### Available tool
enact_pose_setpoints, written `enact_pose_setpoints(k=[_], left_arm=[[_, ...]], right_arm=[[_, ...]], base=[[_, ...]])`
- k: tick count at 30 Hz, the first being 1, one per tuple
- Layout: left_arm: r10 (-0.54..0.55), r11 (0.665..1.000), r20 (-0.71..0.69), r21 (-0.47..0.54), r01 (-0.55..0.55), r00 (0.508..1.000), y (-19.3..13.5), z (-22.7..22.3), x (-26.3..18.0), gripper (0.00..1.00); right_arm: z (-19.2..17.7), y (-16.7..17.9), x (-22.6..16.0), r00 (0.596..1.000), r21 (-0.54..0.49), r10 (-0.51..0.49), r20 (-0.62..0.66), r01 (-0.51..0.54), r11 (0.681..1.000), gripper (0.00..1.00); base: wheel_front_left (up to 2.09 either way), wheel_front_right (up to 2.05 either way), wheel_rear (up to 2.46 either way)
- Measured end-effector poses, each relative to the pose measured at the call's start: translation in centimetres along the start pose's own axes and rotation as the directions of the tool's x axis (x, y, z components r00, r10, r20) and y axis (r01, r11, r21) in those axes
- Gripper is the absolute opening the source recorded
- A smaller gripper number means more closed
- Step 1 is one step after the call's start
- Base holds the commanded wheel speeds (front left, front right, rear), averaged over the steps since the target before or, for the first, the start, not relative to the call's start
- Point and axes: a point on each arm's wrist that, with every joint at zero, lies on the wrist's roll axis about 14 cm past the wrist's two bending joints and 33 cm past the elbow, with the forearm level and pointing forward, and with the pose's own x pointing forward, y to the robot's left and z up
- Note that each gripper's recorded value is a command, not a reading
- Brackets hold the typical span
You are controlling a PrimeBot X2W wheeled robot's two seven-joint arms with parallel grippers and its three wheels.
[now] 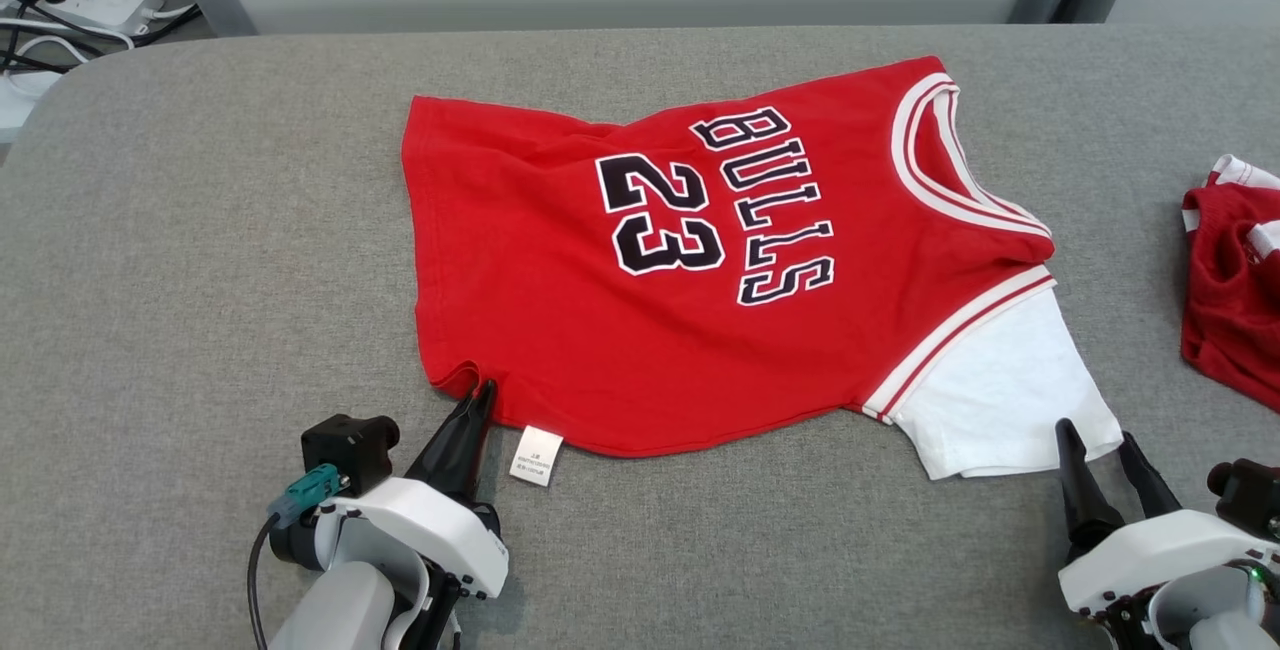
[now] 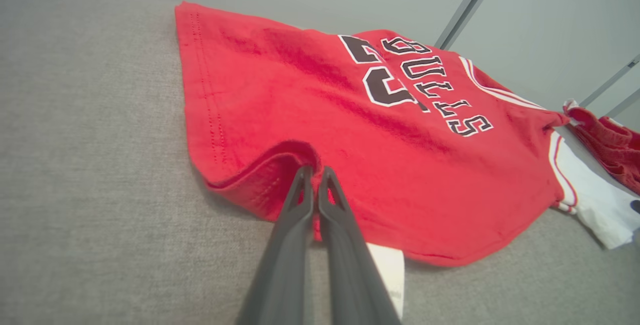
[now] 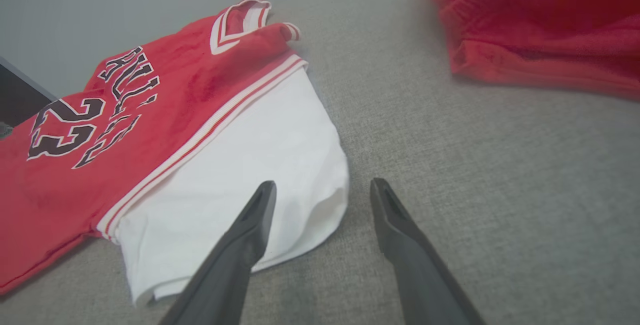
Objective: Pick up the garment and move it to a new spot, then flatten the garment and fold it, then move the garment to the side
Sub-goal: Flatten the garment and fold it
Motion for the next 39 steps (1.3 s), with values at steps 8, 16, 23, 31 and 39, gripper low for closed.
enact_pose_setpoints(k=[8, 16, 23, 31, 39], left_arm=[[0.014, 1.000, -0.006, -0.004, -0.015, 1.000, 0.5, -0.3, -0.1, 0.00], [0.013, 1.000, 0.008, -0.001, -0.013, 1.000, 0.6, 0.3, -0.1, 0.00], [-0.003, 0.999, 0.074, 0.034, 0.001, 0.997, 1.3, 3.4, 0.1, 0.00], [-0.023, 0.999, 0.093, 0.024, 0.021, 0.995, 1.1, 5.9, 0.8, 0.00], [-0.009, 0.996, 0.101, -0.085, 0.018, 0.995, 0.1, 4.9, 0.4, 0.00]], right_arm=[[0.1, 0.2, 0.9, 1.000, 0.016, -0.004, 0.009, 0.004, 1.000, 0.00], [1.5, 1.2, 1.3, 0.998, 0.038, 0.026, 0.054, -0.028, 0.999, 0.00], [7.5, 6.8, 2.4, 0.964, 0.036, 0.201, 0.174, -0.211, 0.977, 0.00], [9.9, 12.4, 3.1, 0.920, -0.018, 0.352, 0.171, -0.355, 0.935, 0.00], [8.8, 14.9, 3.0, 0.903, 0.034, 0.399, 0.157, -0.409, 0.912, 0.00]], base=[[0.00, 0.00, 0.00], [0.00, 0.00, 0.00], [0.00, 0.00, 0.00], [0.00, 0.00, 0.00], [0.00, 0.00, 0.00]])
